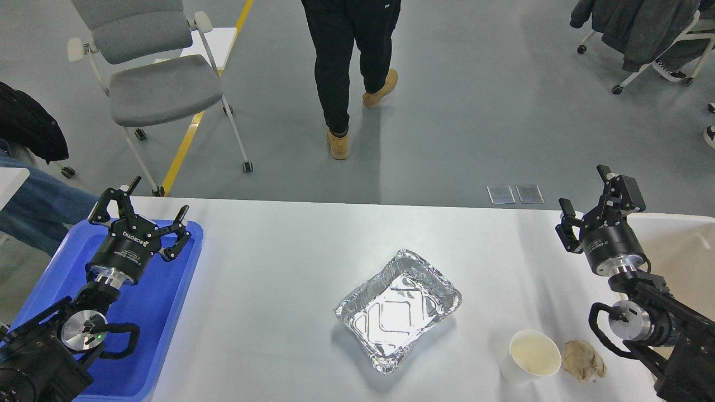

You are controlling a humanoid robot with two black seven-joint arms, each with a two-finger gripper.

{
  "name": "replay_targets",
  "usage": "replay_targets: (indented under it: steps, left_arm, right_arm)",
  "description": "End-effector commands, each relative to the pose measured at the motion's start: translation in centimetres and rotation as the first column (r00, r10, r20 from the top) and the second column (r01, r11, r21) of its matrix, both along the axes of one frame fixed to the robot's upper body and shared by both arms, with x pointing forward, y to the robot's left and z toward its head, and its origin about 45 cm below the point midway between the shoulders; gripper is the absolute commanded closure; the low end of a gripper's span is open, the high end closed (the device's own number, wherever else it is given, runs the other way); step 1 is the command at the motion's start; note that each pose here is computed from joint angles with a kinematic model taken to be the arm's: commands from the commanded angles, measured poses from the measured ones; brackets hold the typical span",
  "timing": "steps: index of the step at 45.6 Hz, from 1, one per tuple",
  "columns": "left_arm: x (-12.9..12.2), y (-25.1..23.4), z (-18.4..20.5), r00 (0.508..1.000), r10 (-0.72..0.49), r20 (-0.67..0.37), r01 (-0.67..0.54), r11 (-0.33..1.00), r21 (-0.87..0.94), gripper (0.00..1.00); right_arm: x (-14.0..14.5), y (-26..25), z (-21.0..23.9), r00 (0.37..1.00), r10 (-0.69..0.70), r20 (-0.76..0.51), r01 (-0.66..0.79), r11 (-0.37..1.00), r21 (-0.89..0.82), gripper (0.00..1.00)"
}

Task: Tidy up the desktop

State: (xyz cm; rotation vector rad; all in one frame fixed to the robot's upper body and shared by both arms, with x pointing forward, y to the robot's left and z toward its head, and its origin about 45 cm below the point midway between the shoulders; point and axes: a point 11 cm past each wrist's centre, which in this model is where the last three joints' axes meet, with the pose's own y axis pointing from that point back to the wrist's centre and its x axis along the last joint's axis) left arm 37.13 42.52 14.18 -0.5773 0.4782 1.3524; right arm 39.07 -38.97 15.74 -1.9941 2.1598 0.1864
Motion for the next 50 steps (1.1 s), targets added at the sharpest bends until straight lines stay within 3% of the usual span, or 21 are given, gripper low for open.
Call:
replay_targets:
  steps: [1, 50]
  left_arm:
    - [0.0, 0.0, 0.0, 1.000, -0.002, -0.001, 0.002, 1.000, 0.001, 0.01]
    - [0.0, 0.0, 0.0, 1.000, 0.000, 0.000, 0.000, 1.000, 0.000, 0.01]
  right_arm:
    - [-0.1, 0.3, -0.2, 1.000, 0.010, -0.004, -0.010, 1.000, -0.005, 0.00]
    - [-0.7, -2.8, 0.4, 0.999, -0.034, -0.006, 0.034, 0.998, -0.060, 0.00]
